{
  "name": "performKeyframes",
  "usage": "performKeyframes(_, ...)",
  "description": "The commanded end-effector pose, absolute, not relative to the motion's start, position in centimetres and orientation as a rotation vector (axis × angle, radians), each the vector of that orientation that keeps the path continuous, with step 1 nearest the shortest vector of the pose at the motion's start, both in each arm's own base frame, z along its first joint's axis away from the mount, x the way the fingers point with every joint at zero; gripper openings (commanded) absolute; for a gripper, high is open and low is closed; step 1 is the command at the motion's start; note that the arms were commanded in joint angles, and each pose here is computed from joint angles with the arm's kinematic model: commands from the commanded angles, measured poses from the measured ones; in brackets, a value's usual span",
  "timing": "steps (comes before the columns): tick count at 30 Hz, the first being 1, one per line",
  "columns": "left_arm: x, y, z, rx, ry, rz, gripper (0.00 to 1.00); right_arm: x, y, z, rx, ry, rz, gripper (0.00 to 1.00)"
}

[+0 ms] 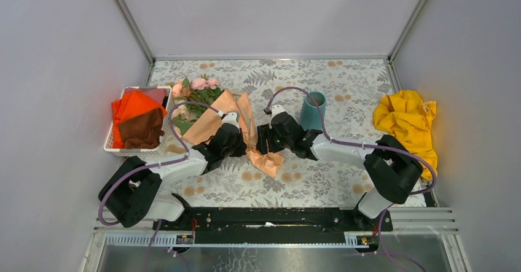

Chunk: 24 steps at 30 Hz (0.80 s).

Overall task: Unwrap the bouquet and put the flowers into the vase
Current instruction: Untie the ribbon from the wrapping paper.

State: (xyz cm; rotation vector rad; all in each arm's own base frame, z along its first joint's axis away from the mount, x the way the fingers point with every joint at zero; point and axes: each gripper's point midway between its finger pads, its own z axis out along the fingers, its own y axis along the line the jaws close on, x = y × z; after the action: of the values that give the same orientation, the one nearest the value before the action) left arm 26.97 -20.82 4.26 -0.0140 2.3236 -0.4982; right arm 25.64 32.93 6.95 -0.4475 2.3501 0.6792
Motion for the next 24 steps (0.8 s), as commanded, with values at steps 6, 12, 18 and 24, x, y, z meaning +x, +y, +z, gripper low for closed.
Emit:
performKeyframes(6,26.7,-20.9,4.5,-0.017,2.334,-0.518,0.0,26.6,35.7,5.8,-0.515,2.349,0.743,0.67)
performKeyframes(12,26.8,-20.8,5.7,-0.02,2.31,-0.52,0.0,27.3,36.1,3.4,-0.507,2.383,0.707,0.61)
performKeyframes(18,26.5,-20.4,5.6,-0.026,2.313,-0.51,0.0,28.1,35.7,3.1,-0.474,2.382,0.649,0.06)
performKeyframes(24,26.5,-19.8,5.9,-0.035,2.304,-0.477,0.0,29.5,33.3,3.1,-0.381,2.372,0.483,0.0)
